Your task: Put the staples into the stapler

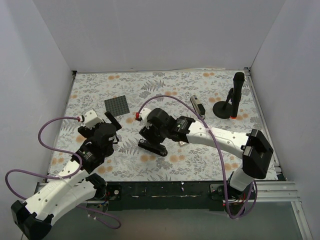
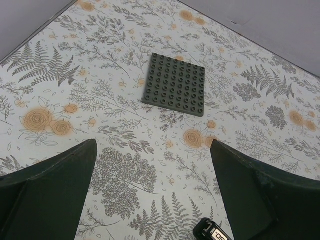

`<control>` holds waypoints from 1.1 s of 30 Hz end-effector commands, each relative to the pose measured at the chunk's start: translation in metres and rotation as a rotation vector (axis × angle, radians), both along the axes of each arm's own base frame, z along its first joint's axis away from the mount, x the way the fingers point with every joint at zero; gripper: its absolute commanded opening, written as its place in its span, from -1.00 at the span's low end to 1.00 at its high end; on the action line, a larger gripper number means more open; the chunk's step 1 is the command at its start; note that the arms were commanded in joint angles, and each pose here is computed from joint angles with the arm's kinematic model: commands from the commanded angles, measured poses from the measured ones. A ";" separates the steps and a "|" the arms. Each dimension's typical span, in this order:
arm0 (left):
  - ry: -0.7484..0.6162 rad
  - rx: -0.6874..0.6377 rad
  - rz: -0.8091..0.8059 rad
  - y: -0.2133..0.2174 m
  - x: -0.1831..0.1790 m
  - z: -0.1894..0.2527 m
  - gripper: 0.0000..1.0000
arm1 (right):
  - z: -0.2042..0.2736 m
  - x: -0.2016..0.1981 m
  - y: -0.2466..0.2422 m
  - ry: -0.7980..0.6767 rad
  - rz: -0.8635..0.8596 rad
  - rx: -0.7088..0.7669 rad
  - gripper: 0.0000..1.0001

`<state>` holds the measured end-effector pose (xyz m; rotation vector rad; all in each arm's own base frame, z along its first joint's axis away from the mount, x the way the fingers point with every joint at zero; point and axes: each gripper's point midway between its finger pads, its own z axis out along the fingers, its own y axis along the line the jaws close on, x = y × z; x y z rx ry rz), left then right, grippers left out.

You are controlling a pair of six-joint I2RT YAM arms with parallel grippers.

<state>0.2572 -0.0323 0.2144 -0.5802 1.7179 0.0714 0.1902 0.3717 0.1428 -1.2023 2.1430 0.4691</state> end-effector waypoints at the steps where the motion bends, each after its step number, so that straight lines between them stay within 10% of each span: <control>1: -0.034 -0.007 0.043 0.010 -0.003 0.008 0.96 | -0.008 0.013 -0.009 0.012 0.072 -0.101 0.37; 12: -0.053 -0.026 0.043 0.011 -0.005 0.011 0.96 | -0.055 0.007 -0.001 0.135 0.163 -0.170 0.33; 19: -0.050 -0.024 0.041 0.011 -0.005 0.010 0.96 | -0.073 0.024 -0.007 0.161 0.116 -0.184 -0.19; 33: -0.052 -0.023 0.037 0.011 -0.005 0.011 0.96 | -0.071 0.178 -0.124 0.080 -0.431 -0.145 -0.48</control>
